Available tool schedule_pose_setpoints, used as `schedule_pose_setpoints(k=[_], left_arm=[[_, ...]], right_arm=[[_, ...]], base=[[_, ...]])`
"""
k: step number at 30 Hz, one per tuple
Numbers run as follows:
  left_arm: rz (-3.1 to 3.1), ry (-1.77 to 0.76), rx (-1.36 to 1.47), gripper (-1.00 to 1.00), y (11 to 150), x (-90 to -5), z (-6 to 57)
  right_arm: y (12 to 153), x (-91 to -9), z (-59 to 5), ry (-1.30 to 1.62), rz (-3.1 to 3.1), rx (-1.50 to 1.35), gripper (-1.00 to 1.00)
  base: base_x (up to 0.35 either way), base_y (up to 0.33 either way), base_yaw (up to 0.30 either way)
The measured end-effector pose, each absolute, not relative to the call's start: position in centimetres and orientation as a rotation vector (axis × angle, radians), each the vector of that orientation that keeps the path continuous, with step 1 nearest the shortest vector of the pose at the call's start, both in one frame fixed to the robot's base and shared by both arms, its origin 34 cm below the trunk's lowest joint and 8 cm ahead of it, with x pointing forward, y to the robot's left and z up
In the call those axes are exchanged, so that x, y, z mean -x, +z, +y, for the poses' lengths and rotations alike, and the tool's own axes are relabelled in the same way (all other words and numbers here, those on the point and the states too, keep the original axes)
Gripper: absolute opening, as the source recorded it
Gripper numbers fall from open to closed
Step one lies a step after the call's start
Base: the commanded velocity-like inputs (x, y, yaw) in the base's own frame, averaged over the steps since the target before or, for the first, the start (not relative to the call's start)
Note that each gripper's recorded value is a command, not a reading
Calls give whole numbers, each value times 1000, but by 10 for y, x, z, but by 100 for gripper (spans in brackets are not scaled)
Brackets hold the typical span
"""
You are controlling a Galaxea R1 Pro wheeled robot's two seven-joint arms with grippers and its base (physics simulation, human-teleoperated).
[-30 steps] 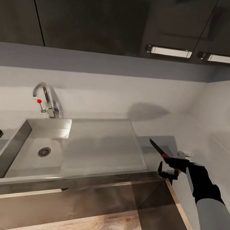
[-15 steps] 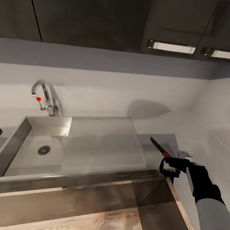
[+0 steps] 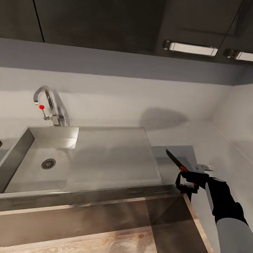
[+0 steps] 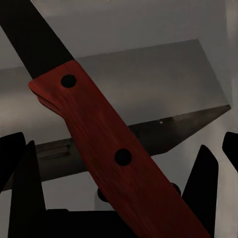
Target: In the kitchen, take the Vidalia onion out of the sink, dice it on the chopping board with the paring knife, put the diced onion into the bowl on the countertop, then place both the paring knife and the chopping board into the sink.
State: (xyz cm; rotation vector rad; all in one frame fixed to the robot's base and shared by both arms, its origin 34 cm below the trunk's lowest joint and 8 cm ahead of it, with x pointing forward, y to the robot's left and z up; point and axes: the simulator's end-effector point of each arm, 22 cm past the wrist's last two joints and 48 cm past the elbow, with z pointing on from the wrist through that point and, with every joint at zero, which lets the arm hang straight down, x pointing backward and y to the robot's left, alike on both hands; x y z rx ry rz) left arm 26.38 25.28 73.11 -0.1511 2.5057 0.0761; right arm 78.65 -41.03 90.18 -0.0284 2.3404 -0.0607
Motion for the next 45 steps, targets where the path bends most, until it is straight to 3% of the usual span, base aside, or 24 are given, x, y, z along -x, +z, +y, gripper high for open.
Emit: schedule_pose_setpoints(k=[5,6,45], left_arm=[[2506,76,151,100,731,-264,253],[2506,75,151,100,731,-264,253],[2478,73,151,100,736,-272,253]], right_arm=[[902,-787,-410,-62,2340,29,100],[902,-787,-410,-62,2340,30,-100],[912,-787,-406,-63,2317,46,-100]], base=[[0,0,0],[0,0,0],[0,0,0]])
